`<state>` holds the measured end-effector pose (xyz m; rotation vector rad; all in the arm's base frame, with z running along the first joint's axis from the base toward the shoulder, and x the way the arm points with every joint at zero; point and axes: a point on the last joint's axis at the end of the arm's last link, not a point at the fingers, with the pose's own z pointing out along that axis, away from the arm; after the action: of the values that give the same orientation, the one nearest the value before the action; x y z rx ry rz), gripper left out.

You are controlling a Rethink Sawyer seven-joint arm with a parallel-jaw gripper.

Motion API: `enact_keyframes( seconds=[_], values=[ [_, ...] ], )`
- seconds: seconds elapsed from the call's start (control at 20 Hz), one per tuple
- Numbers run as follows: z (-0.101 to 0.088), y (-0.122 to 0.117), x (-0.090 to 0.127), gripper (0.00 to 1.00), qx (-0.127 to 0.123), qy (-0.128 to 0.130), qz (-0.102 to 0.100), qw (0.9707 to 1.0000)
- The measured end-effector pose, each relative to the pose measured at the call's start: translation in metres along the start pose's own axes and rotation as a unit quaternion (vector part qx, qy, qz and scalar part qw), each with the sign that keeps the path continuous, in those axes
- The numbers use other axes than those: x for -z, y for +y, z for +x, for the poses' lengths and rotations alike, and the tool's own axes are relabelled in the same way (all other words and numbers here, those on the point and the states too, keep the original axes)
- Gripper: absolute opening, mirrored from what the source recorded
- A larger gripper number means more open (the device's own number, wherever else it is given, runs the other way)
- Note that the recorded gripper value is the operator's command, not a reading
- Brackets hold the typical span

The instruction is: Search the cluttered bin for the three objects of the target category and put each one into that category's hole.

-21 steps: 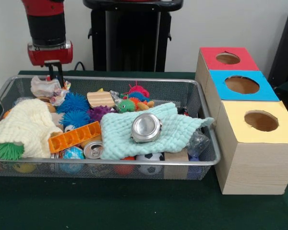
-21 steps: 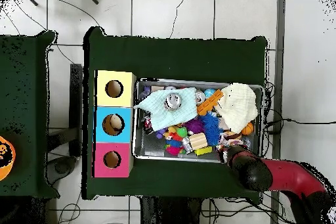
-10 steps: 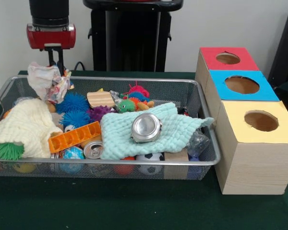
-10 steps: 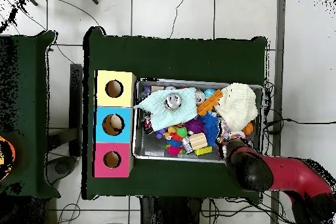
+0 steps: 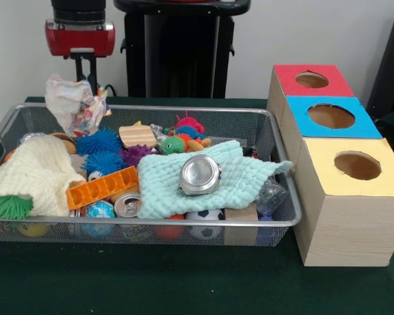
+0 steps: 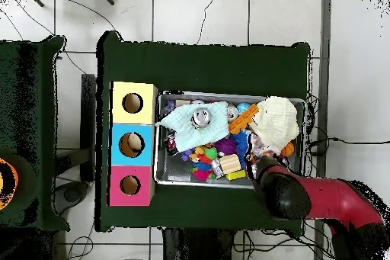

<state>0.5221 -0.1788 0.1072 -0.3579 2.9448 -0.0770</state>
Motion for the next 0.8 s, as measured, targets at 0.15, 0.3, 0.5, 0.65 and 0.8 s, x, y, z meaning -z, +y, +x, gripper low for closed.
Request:
enact_keyframes(
  seconds=[0.15,0.3,0.5,0.65,0.8],
  values=[
    [-0.018,0.021,0.018,0.0,0.001,0.002,-0.003,1.0],
    [-0.03,0.038,0.031,0.0,0.005,0.005,-0.005,1.0],
    [-0.055,0.069,0.052,0.0,0.015,0.011,-0.01,0.9998],
    [-0.073,0.102,0.064,0.0,0.031,0.018,-0.017,0.9992],
    [-0.088,0.132,0.069,0.0,0.05,0.02,-0.024,0.9982]
  ],
)
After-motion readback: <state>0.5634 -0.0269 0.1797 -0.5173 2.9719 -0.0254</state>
